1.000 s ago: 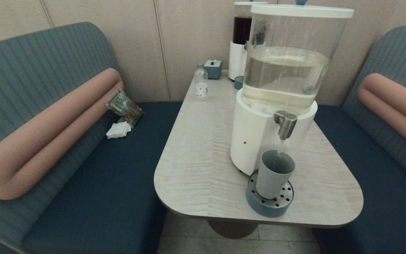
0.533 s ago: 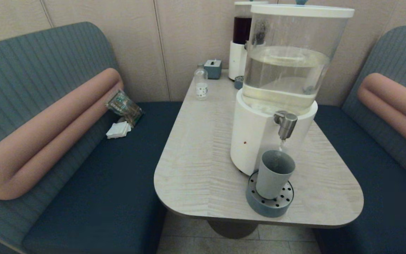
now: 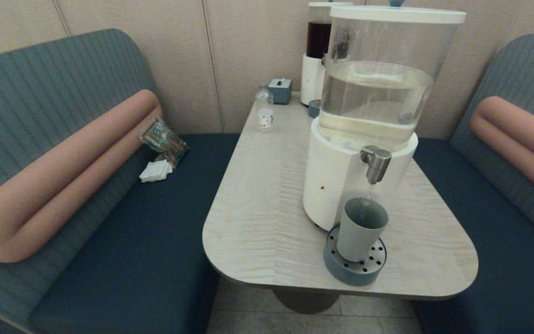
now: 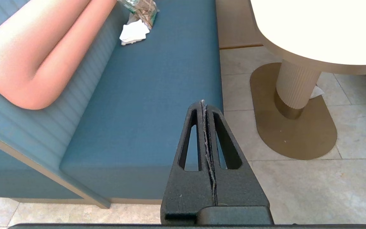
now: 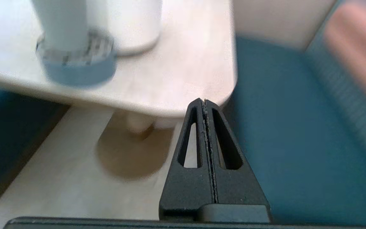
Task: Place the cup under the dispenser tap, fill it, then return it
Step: Turn off the faucet
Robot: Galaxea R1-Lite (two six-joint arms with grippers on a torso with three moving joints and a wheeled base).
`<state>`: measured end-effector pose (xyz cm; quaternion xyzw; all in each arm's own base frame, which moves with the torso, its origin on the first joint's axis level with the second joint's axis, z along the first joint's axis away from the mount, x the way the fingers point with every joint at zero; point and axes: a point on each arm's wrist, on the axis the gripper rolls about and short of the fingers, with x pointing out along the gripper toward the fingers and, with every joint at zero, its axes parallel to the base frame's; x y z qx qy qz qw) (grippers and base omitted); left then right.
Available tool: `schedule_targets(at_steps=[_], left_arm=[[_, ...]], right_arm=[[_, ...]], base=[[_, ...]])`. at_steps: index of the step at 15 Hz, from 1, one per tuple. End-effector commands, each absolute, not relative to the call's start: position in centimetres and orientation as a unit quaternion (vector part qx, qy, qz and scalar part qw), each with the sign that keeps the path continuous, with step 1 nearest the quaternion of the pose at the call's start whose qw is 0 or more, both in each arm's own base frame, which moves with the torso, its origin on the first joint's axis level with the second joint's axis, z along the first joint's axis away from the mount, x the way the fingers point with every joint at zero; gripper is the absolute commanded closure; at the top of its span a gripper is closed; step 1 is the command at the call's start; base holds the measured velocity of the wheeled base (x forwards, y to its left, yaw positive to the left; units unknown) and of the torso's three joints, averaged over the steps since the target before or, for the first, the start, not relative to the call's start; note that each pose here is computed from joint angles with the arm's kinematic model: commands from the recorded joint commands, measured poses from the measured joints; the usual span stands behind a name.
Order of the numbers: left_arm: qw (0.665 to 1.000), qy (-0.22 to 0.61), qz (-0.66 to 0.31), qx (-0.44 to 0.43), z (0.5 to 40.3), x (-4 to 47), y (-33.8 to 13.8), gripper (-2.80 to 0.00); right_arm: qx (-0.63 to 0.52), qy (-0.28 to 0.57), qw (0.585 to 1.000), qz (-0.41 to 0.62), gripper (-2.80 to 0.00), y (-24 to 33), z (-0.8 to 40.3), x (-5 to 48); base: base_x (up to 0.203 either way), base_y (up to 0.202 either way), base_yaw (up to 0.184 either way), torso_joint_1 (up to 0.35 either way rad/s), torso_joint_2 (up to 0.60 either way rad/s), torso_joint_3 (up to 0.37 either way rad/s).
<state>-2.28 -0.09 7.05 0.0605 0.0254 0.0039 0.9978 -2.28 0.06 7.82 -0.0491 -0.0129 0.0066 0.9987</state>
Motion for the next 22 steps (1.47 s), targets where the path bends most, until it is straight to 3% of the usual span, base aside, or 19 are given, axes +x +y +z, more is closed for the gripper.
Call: schedule_targets(at_steps=[1, 10, 14, 17, 20, 22], left_arm=[[0.998, 0.026, 0.004, 0.061, 7.1, -2.3, -0.1, 0.00], [0.999, 0.007, 0.000, 0.048, 8.0, -2.5, -0.1, 0.00], [0.997, -0.054, -0.045, 0.034, 18.2, -2.9, -0.3, 0.00], [0.991, 0.010, -0.132, -0.005, 25.9, 3.4, -0.6, 0.00], [0.958, 0.106, -0.262, -0.041, 28.0, 13.1, -1.2, 0.00], [0.936, 0.128, -0.327, -0.035, 29.0, 19.4, -2.1, 0.00]], right_arm=[[-0.023, 0.003, 1.000, 0.002, 0.00, 0.0, 7.5, -2.3], [-0.015, 0.002, 1.000, 0.001, 0.00, 0.0, 7.5, -2.3], [-0.015, 0.002, 1.000, 0.001, 0.00, 0.0, 7.5, -2.3], [-0.015, 0.002, 1.000, 0.001, 0.00, 0.0, 7.5, -2.3], [-0.015, 0.002, 1.000, 0.001, 0.00, 0.0, 7.5, -2.3], [-0.015, 0.002, 1.000, 0.001, 0.00, 0.0, 7.5, -2.3]], base=[[0.000, 0.000, 0.000, 0.000, 0.00, 0.000], [0.000, 0.000, 0.000, 0.000, 0.00, 0.000], [0.000, 0.000, 0.000, 0.000, 0.00, 0.000], [0.000, 0.000, 0.000, 0.000, 0.00, 0.000], [0.000, 0.000, 0.000, 0.000, 0.00, 0.000], [0.000, 0.000, 0.000, 0.000, 0.00, 0.000]])
